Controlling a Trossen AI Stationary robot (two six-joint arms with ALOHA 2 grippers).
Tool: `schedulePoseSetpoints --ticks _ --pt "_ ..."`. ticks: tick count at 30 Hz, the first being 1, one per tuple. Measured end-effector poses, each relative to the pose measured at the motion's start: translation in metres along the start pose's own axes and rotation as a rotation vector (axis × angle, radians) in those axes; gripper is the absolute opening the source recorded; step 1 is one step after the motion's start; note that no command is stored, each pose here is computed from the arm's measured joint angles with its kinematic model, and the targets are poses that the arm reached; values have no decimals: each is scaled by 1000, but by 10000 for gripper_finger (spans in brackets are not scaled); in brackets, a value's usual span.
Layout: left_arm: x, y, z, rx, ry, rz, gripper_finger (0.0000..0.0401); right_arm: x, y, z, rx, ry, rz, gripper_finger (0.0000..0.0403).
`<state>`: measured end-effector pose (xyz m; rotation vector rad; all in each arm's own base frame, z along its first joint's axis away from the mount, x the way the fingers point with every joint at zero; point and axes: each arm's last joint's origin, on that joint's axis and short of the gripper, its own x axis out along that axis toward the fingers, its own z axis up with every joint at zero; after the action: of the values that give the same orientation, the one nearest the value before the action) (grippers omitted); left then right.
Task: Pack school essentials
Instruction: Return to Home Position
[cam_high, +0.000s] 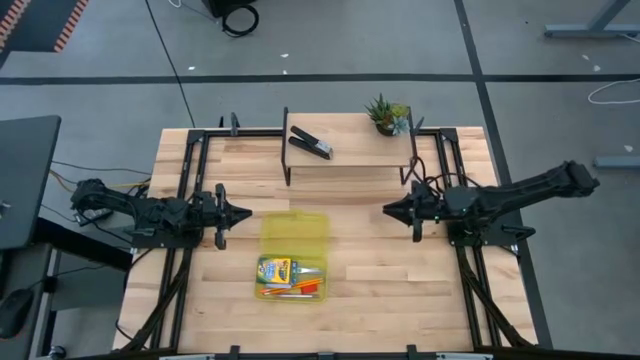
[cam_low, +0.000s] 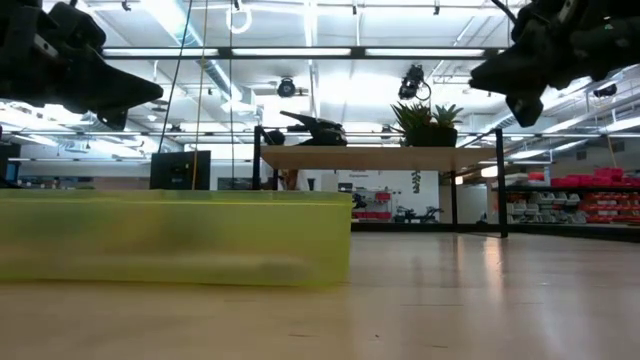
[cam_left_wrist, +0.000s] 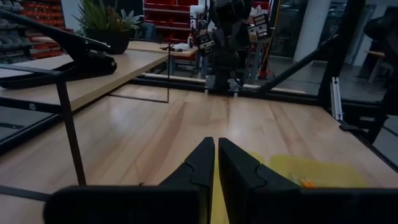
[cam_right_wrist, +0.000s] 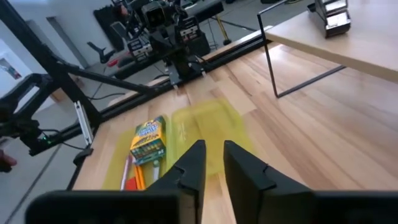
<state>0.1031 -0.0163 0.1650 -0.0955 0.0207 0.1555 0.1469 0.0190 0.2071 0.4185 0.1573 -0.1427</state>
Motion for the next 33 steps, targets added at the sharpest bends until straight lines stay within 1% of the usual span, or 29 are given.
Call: schedulePoseSetpoints --ticks 5,10,19,25,33 --pt "0 0 0 -18 3 0 33 -11 -3 1 -16 13 -7 40" --pt "0 0 0 -19 3 0 39 -21 -8 1 -21 12 -38 25" --pt "0 0 0 -23 3 0 28 -39 -15 2 -18 -25 -106 23" --pt "0 0 0 -46 4 0 35 -50 -20 3 -8 -66 -120 23" --pt "0 0 0 -66 3 0 40 -70 -24 11 -1 -205 -114 23"
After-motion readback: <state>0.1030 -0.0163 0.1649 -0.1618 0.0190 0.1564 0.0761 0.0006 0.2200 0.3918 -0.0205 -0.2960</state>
